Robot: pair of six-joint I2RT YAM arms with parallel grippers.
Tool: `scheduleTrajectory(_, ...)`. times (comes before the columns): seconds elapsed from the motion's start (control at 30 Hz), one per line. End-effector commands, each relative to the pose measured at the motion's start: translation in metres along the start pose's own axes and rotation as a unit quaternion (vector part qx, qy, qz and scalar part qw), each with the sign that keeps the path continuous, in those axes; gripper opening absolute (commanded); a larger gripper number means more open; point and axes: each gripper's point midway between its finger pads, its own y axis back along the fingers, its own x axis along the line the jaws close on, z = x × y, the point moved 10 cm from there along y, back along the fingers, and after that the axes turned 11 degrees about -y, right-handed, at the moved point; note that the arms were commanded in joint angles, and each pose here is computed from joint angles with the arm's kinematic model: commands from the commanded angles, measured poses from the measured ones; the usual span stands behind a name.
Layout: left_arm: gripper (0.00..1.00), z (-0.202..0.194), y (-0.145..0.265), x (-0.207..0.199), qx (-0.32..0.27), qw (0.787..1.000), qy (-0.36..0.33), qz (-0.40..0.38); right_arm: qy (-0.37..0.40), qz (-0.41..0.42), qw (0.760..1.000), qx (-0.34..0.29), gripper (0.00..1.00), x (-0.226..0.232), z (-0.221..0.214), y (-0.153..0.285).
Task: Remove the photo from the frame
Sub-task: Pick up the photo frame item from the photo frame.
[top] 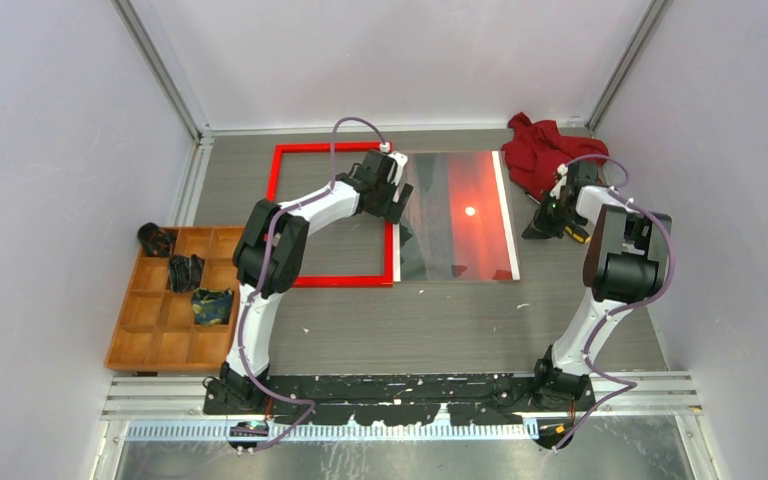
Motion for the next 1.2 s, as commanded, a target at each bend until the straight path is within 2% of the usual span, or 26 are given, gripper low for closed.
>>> scheduleTrajectory(0.0, 0.89, 0.001, 0.001, 0.003, 0.007, 1.0, 0.005, -0.007, 0.008, -0.002, 1.0, -0.021, 0.01, 0.002, 0.005, 0.013)
scheduleTrajectory(0.07, 0.89, 0.0, 0.0, 0.002, 0.009, 1.0, 0.006, -0.011, 0.005, 0.034, 0.999, -0.019, 0.04, 0.007, 0.007, 0.012)
scheduleTrajectory(0.1, 0.89, -0.001, 0.0, 0.002, 0.011, 1.0, 0.007, -0.012, 0.004, 0.047, 0.999, -0.021, 0.11, 0.01, 0.008, 0.012)
scheduleTrajectory(0.17, 0.89, -0.003, -0.002, 0.001, 0.015, 1.0, 0.008, -0.016, 0.005, 0.065, 0.997, -0.028, 0.37, 0.016, 0.015, 0.013)
scheduleTrajectory(0.2, 0.89, -0.003, -0.002, 0.001, 0.015, 1.0, 0.008, -0.017, 0.007, 0.071, 0.997, -0.033, 0.42, 0.018, 0.019, 0.014)
scheduleTrajectory(0.37, 0.89, -0.003, 0.0, 0.0, 0.014, 1.0, 0.009, -0.018, 0.013, 0.089, 0.995, -0.052, 0.51, 0.028, 0.037, 0.016)
scheduleTrajectory(0.63, 0.88, -0.008, -0.002, -0.002, 0.021, 0.999, 0.014, -0.027, -0.002, 0.114, 0.993, -0.025, 0.52, 0.032, 0.058, -0.013)
scheduleTrajectory(0.9, 0.88, -0.01, 0.0, -0.003, 0.024, 0.999, 0.02, -0.03, -0.017, 0.137, 0.99, 0.008, 0.51, 0.03, 0.06, -0.036)
scheduleTrajectory(0.97, 0.88, -0.01, 0.002, -0.006, 0.022, 0.999, 0.022, -0.043, -0.019, 0.143, 0.989, 0.019, 0.48, 0.028, 0.057, -0.039)
scheduleTrajectory(1.1, 0.88, -0.011, 0.004, -0.005, 0.021, 0.999, 0.02, -0.043, -0.025, 0.135, 0.99, 0.029, 0.33, 0.025, 0.054, -0.044)
scheduleTrajectory(1.17, 0.88, -0.011, 0.005, -0.005, 0.02, 0.999, 0.02, -0.043, -0.026, 0.132, 0.99, 0.031, 0.29, 0.024, 0.054, -0.047)
